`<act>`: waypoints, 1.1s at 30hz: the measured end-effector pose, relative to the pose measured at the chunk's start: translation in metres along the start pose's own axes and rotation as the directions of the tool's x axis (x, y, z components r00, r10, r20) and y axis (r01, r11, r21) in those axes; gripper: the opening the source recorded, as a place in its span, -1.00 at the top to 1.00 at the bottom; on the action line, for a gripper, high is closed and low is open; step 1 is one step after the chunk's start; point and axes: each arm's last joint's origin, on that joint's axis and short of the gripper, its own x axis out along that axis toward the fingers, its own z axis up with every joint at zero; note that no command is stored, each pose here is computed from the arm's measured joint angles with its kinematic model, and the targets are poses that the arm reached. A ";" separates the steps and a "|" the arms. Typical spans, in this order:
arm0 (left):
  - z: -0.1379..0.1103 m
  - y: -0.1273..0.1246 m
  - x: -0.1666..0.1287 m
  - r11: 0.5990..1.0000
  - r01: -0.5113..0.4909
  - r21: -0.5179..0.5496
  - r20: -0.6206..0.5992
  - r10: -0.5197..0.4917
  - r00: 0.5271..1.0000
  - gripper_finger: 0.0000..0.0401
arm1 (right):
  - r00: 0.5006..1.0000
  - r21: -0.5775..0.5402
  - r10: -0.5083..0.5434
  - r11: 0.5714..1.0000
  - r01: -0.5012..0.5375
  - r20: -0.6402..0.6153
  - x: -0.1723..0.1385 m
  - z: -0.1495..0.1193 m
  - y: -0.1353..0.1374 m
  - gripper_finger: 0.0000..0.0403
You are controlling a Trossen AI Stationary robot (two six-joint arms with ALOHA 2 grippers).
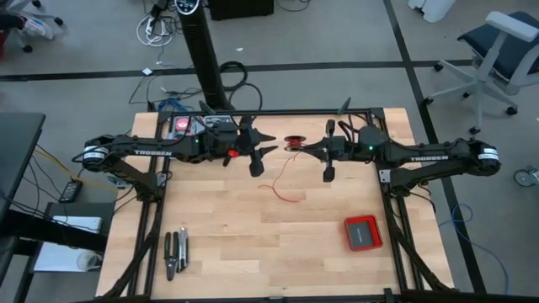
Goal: Coil cords
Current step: Coil the red wire onto the spool
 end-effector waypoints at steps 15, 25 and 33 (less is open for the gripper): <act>-0.015 -0.013 0.023 0.981 0.146 -0.125 0.005 -0.147 0.989 0.35 | 0.986 -0.042 -0.008 0.999 0.015 0.166 0.007 0.010 -0.002 1.00; -0.027 -0.017 0.044 0.982 0.138 -0.129 0.041 -0.134 0.990 0.35 | 0.988 -0.041 -0.003 0.999 0.010 0.154 0.015 0.003 0.000 1.00; -0.029 -0.017 0.046 0.985 0.115 -0.130 0.040 -0.111 0.993 0.35 | 0.987 -0.041 -0.004 0.999 0.011 0.158 0.016 0.003 0.000 1.00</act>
